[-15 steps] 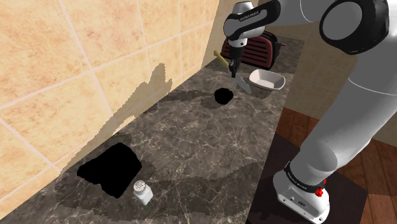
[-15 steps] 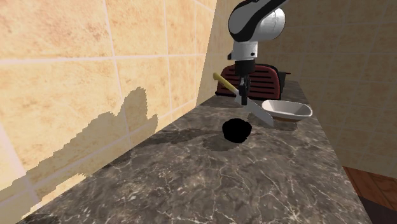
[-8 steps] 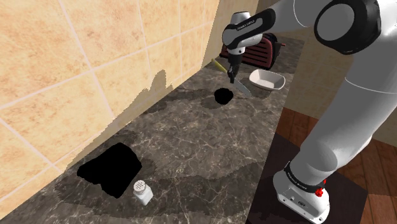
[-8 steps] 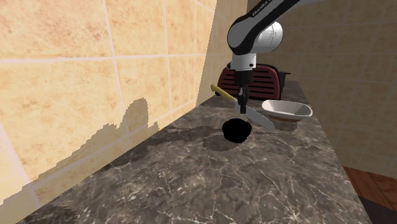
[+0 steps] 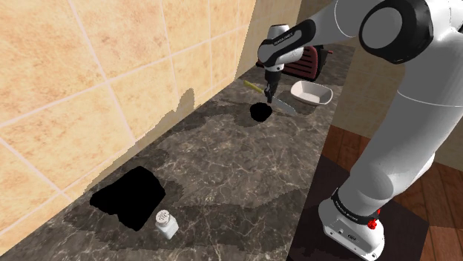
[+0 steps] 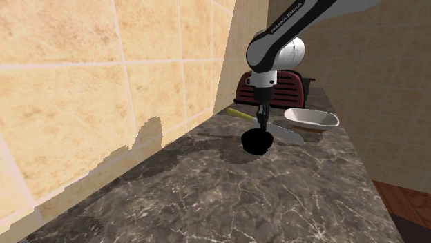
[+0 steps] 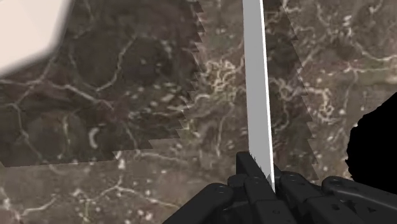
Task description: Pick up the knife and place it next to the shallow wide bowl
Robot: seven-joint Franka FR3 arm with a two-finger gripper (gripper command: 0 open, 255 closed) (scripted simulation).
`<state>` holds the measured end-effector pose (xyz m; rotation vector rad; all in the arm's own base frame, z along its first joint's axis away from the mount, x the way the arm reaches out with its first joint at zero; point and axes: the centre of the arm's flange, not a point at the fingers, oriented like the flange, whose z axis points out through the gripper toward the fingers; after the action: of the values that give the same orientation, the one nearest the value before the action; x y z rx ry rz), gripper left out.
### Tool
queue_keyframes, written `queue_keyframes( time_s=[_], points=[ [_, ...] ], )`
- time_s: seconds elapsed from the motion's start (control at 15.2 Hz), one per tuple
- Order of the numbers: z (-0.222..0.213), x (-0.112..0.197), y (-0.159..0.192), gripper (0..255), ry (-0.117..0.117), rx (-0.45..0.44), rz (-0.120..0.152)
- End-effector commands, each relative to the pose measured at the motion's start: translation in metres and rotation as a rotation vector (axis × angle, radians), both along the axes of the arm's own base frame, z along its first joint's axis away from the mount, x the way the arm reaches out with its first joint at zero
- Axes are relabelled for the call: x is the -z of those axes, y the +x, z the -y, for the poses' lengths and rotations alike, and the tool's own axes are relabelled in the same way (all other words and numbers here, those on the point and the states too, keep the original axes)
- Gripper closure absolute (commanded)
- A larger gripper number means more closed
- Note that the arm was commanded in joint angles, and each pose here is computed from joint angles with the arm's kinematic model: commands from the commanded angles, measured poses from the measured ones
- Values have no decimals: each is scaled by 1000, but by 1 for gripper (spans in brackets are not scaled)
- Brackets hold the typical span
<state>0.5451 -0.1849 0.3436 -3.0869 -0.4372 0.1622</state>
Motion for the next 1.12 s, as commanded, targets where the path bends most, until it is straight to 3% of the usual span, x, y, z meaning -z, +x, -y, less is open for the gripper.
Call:
queue_keyframes(
  time_s=[0.0,0.33,0.4,0.73,0.99,1.06],
  points=[
    [-1,2,0,255,0,0,0],
    [-1,1,0,255,0,0,0],
    [-1,1,0,0,0,0,0],
    [-1,2,0,0,0,0,0],
    [0,-48,6,0,0,0,0],
    [0,-48,6,0,0,0,0]
  ],
)
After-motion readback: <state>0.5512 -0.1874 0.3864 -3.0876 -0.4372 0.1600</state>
